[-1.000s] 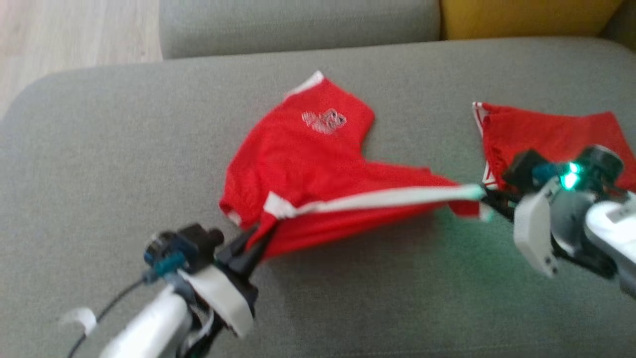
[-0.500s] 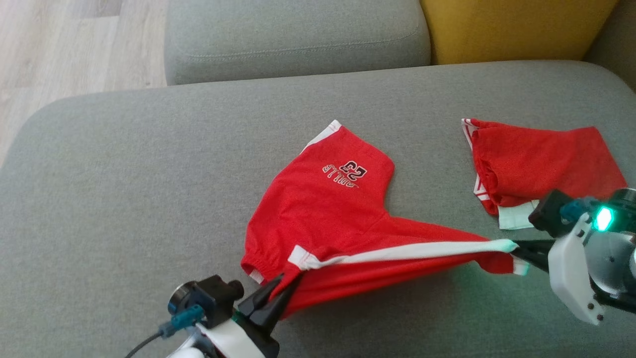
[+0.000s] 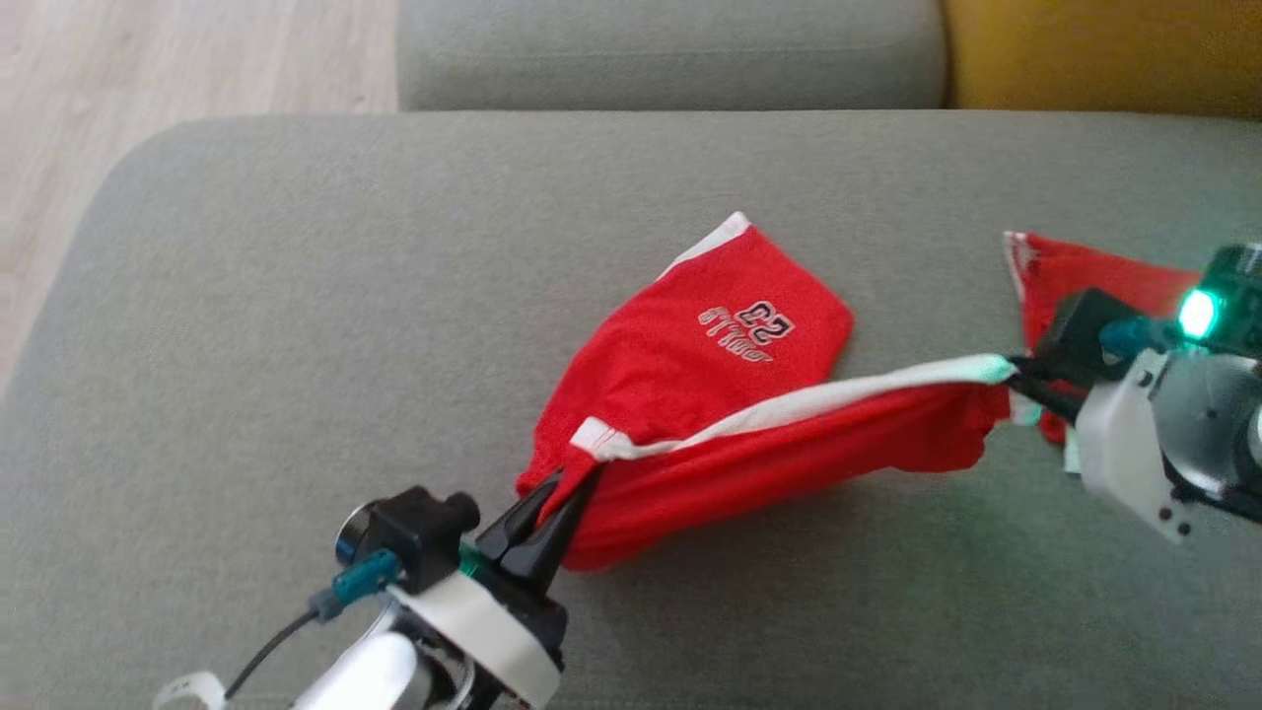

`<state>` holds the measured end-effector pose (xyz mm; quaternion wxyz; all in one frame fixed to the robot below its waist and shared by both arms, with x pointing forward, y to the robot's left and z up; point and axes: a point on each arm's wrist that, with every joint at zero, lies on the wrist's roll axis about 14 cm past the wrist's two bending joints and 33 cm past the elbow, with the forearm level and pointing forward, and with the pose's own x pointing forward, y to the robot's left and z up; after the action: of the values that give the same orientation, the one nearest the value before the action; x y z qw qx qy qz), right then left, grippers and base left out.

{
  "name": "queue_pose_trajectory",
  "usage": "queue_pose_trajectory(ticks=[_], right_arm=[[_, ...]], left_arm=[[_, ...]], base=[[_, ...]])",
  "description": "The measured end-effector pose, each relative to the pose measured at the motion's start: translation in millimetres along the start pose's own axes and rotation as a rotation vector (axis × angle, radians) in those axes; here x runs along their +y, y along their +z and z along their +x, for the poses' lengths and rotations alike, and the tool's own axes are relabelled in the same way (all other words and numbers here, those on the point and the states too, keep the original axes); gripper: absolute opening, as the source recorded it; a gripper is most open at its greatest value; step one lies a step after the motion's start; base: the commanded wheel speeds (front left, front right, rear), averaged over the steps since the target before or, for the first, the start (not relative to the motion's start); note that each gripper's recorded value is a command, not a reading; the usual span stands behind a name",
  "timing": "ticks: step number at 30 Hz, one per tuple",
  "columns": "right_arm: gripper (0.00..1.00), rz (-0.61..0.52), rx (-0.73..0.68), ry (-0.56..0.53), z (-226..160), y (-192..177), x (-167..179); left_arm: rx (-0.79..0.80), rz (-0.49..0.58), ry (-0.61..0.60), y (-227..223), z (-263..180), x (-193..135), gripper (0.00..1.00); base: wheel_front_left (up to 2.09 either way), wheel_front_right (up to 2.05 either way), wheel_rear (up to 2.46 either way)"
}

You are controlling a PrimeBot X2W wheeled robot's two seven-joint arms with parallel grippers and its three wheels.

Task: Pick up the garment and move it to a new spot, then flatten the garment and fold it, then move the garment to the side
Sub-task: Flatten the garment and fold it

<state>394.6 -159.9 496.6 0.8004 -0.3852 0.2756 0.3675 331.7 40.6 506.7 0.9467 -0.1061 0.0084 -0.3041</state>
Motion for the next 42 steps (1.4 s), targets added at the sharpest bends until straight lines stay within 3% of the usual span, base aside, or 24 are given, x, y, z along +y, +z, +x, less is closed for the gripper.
queue_pose_trajectory(ticks=[7,23,42], right_arm=[[0.00,-0.130,0.018,-0.006,35,21,-17],[0.00,-0.304,-0.007,-0.003,137,56,-44],[0.00,-0.311,-0.053,0.007,204,71,-53]], left_arm=[[-0.018,-0.003,0.050,4,6,14,0.00],[-0.018,-0.037,0.163,-2,25,45,0.00],[0.024,-0.041,0.240,-17,42,84,0.00]], base=[[0.00,0.00,0.00],[0.00,0.00,0.00],[0.00,0.00,0.00]])
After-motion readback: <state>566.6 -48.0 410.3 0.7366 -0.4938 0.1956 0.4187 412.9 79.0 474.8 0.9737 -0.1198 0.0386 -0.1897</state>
